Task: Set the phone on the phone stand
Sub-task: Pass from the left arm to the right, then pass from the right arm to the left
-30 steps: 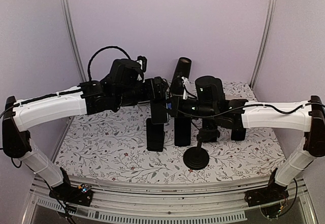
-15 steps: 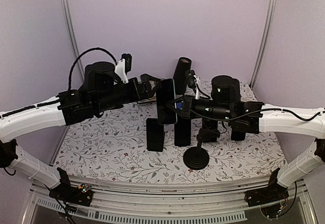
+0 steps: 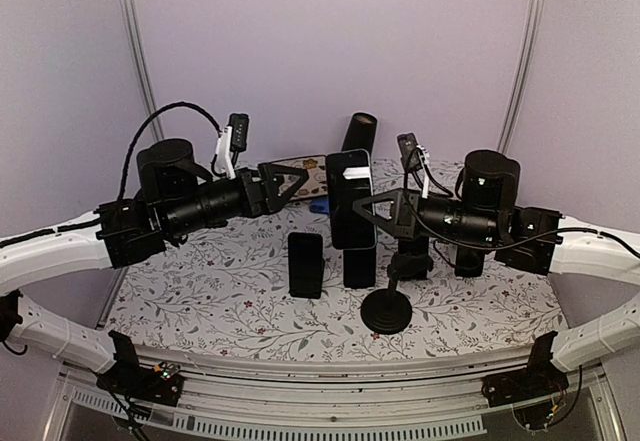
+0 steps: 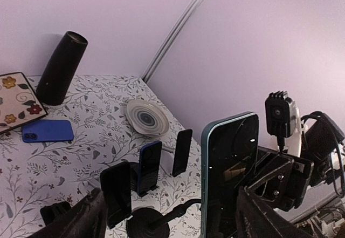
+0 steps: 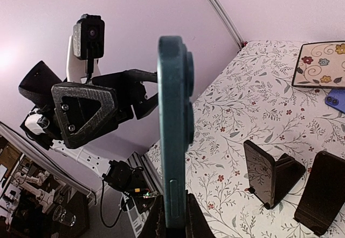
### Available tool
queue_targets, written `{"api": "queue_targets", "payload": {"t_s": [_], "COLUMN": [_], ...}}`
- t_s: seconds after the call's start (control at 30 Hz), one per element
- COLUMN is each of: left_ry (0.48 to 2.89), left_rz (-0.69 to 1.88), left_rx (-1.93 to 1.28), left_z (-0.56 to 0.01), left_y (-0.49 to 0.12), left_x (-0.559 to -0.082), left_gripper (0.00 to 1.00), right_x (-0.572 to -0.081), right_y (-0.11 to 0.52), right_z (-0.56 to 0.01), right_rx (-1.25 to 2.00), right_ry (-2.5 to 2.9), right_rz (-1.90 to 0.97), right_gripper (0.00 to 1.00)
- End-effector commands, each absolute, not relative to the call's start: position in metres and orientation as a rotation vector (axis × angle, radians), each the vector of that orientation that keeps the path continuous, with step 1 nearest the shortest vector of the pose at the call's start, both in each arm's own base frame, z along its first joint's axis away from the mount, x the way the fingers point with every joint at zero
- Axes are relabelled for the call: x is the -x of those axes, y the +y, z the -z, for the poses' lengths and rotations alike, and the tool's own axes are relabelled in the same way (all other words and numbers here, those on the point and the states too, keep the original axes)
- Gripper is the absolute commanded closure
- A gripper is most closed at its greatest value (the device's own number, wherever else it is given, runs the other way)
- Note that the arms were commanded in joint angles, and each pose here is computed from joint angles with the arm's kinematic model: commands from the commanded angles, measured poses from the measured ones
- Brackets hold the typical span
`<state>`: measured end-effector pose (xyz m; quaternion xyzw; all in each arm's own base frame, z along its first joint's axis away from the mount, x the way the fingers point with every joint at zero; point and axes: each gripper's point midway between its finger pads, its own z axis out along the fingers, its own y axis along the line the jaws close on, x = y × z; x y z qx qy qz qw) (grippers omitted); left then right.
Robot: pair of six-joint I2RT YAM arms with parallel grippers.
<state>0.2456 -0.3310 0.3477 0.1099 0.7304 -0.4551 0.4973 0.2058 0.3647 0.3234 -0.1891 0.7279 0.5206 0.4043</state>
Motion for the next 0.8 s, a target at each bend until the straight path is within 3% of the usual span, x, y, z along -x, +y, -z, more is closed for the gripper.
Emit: {"api": "queue_targets", "payload": {"t_s": [0.0, 0.3, 0.77], "left_ry": [1.688, 1.595, 1.543], "left_rz": [1.223, 1.409, 1.547], "left_rx": [-0.416, -0.604, -0.807], "left_z": [-0.357, -0.359, -0.360], "left_y": [-0.349, -0.371, -0.418], "left_x": [-0.222, -0.191, -0.154], "left_gripper": [0.21, 0.33, 0.40], "right_x": [-0.186, -0.164, -0.126], "right_y": [0.356, 0.338, 0.328], "right_z": [-0.339, -0.339, -0.351], "right_rx": [0.529, 0.585, 0.768], "right_ry": [1.763, 1.720, 1.584], "right_rz": [-1.384, -1.425, -1.525], "right_gripper": [0.98, 0.98, 0.98]}}
